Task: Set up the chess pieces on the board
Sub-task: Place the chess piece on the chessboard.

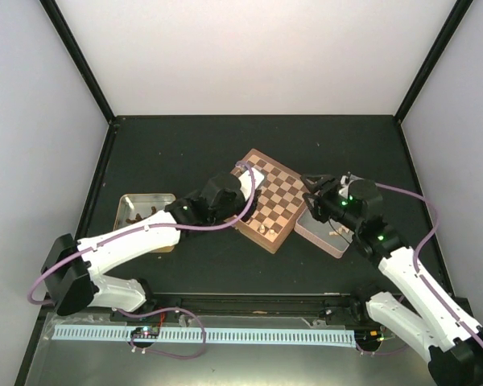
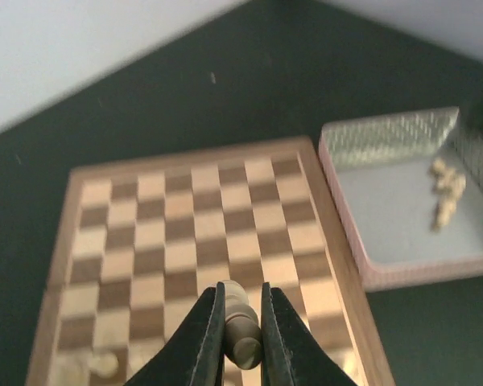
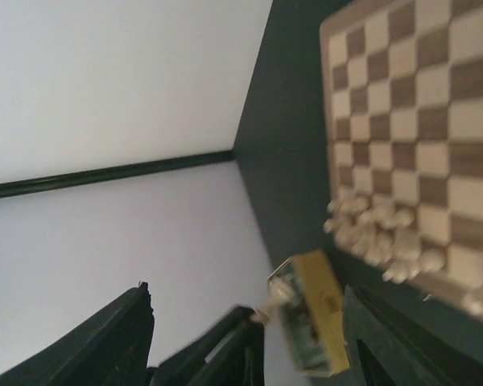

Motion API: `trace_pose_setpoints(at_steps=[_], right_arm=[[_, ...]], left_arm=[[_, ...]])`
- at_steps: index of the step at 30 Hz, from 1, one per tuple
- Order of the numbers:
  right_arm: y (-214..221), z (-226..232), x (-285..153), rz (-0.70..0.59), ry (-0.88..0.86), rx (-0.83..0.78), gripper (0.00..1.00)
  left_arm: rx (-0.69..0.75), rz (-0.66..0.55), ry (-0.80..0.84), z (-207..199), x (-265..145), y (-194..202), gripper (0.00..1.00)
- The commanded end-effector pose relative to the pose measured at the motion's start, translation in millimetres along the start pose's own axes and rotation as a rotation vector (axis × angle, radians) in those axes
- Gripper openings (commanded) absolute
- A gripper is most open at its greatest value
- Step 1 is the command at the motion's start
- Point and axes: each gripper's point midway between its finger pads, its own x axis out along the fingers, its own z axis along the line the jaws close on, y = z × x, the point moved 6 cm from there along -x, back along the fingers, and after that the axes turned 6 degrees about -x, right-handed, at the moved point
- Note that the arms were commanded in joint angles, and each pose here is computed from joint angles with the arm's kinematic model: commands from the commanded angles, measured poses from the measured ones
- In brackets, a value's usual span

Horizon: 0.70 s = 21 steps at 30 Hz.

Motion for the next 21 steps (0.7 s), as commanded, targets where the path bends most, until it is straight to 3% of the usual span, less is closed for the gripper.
trace_pose_setpoints(at_steps=[1,10,21], right_arm=[[-22,-5,-8,-0.165,0.127,-0.272,0.65],[-26,-21,2,-0.146,0.250,-0.365,0.65],[-28,-23,0,-0.152,0.261,-0.394,0.65]], left_arm=[[-0.085,0.290,0.040,-1,0,43,0.01],[-0.109,0.491,0.022,0,41,54,0.01],[-0.115,0.560,-0.029,7,54,84,0.02]])
